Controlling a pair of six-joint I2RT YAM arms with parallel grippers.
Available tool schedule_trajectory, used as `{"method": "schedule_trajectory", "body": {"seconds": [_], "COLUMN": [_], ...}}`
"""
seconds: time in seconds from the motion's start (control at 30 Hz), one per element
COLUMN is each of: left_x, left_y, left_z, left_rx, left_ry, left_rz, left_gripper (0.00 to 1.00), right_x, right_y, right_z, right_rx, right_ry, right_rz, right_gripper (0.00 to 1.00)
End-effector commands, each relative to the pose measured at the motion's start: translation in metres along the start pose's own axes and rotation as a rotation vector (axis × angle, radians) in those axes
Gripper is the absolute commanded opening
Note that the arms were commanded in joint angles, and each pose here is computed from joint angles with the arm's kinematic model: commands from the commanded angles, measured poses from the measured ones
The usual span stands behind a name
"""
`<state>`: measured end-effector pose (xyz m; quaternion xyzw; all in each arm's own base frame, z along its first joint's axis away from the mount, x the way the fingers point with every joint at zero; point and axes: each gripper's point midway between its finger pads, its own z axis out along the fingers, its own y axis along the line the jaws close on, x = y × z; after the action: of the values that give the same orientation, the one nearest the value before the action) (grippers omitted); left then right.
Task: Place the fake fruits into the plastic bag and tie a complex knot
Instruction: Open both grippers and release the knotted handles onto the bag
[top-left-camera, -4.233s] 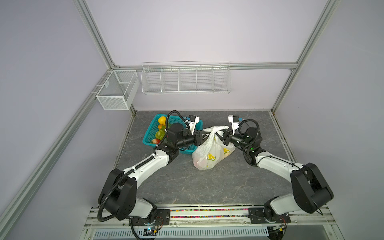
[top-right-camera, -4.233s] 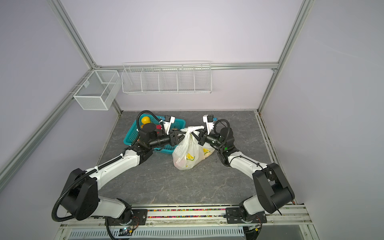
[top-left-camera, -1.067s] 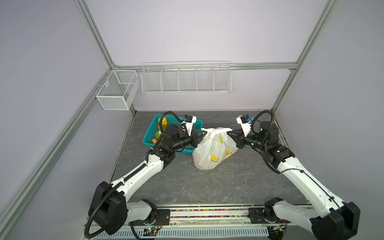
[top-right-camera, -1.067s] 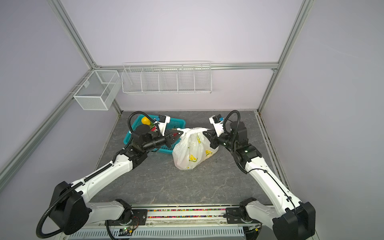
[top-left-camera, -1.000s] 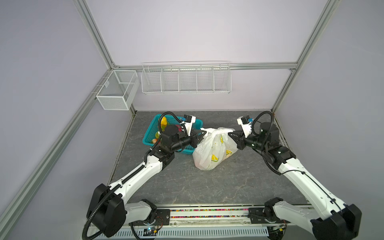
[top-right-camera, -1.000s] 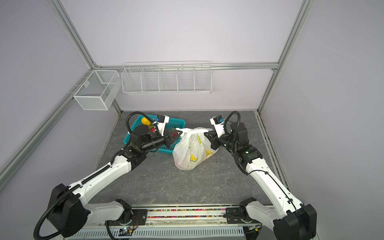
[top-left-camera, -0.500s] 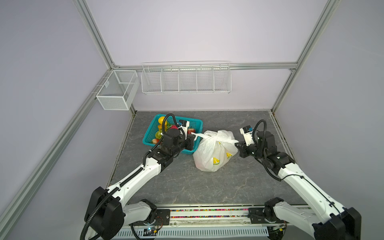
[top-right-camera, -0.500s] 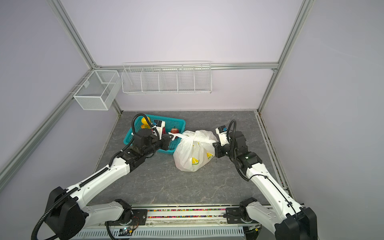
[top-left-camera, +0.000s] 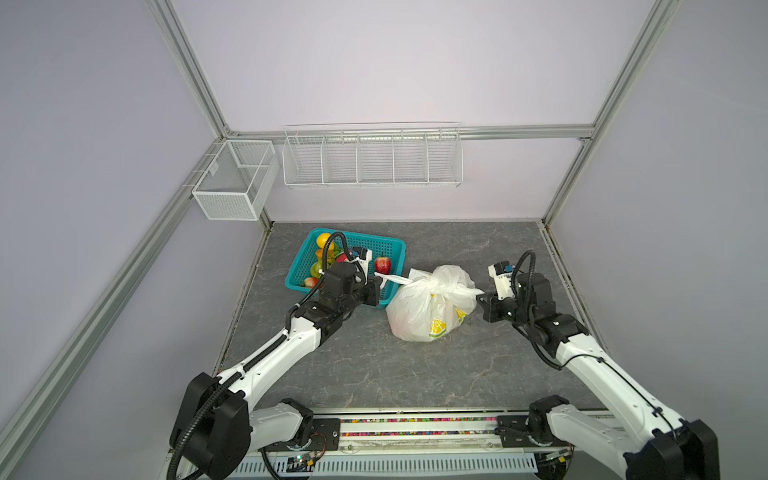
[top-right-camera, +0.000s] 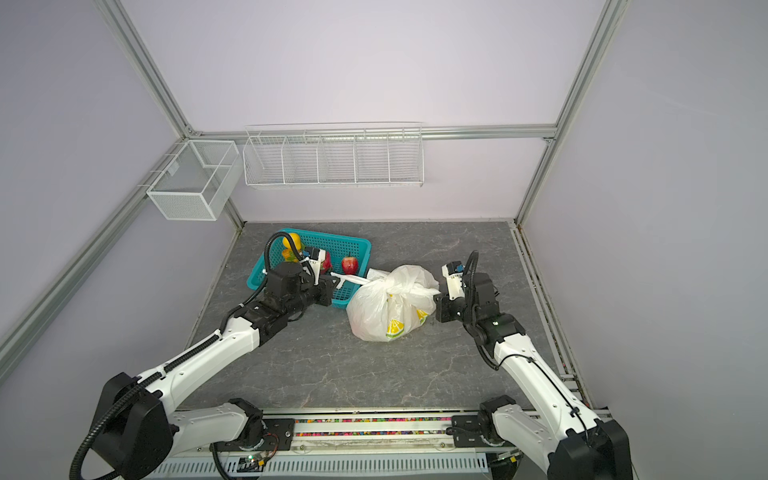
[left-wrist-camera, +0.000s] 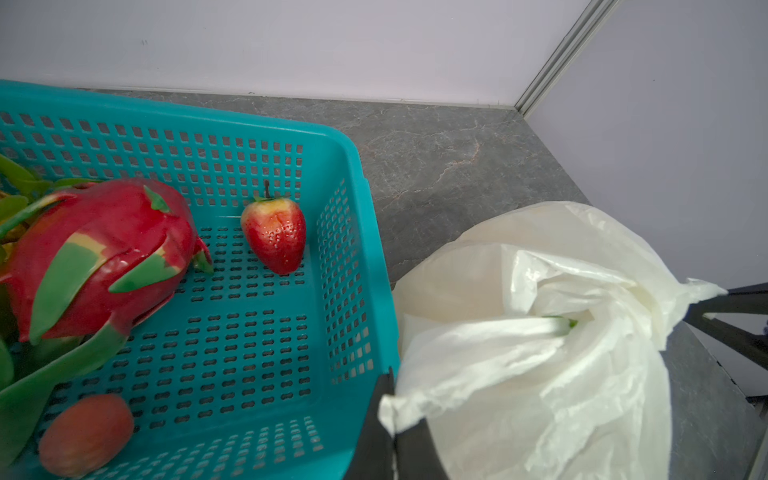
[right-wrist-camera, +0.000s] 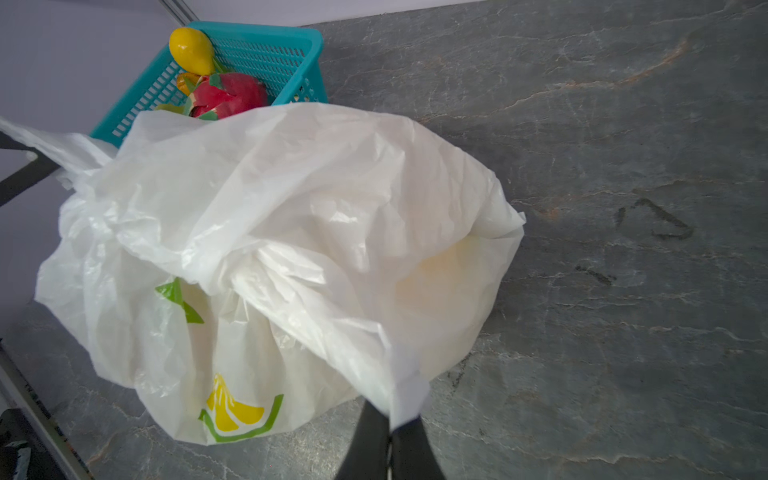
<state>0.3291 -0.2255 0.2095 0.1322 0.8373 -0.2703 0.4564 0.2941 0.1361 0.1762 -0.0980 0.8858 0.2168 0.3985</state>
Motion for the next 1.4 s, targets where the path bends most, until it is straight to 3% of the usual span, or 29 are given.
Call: {"method": "schedule_trajectory", "body": {"seconds": [0.0, 0.1, 0.2, 0.53, 0.67, 0.73, 0.87, 1.07, 1.1, 1.2, 1.37], "left_x": [-0.022, 0.004, 0.029, 0.001, 0.002, 0.016, 0.029, 0.010, 0.007, -0.001, -0.022], "left_y": [0.007, 0.039, 0.045, 0.028, 0.043, 0.057, 0.043, 0.020, 0.014, 0.007, 0.031], "left_z": [-0.013, -0.002, 0.010, 0.001, -0.006, 0.001, 0.016, 0.007, 0.004, -0.005, -0.027], "left_rx": [-0.044, -0.182, -0.185, -0.124, -0.211, -0.267, -0.165, -0.054, -0.027, 0.000, -0.173], "left_ry": [-0.079, -0.022, 0.051, -0.009, -0.028, 0.003, 0.054, -0.008, -0.027, -0.046, -0.121], "left_rz": [-0.019, -0.066, -0.090, -0.037, -0.034, -0.028, -0.048, 0.007, 0.022, 0.053, 0.058], "left_gripper": [0.00, 0.00, 0.00, 0.00, 0.00, 0.00, 0.00, 0.00, 0.00, 0.23, 0.36], "right_x": [-0.009, 0.010, 0.026, 0.008, 0.007, 0.020, 0.032, 0.002, -0.003, -0.018, -0.049], "right_y": [-0.030, -0.054, -0.075, -0.073, -0.084, -0.092, -0.095, -0.071, -0.064, -0.049, -0.042], "right_z": [-0.019, -0.014, -0.008, -0.017, -0.027, -0.018, -0.003, -0.015, -0.017, -0.027, -0.056], "right_rx": [0.174, 0.222, 0.262, 0.261, 0.330, 0.294, 0.242, 0.154, 0.130, 0.106, 0.174], "right_ry": [-0.027, 0.006, 0.027, -0.029, -0.046, -0.030, 0.005, -0.085, -0.094, -0.117, -0.203], "right_rz": [0.003, 0.090, 0.167, 0.151, 0.138, 0.216, 0.288, 0.209, 0.182, 0.105, 0.009], "right_gripper": [0.06, 0.06, 0.06, 0.06, 0.06, 0.06, 0.06, 0.06, 0.12, 0.42, 0.70]}}
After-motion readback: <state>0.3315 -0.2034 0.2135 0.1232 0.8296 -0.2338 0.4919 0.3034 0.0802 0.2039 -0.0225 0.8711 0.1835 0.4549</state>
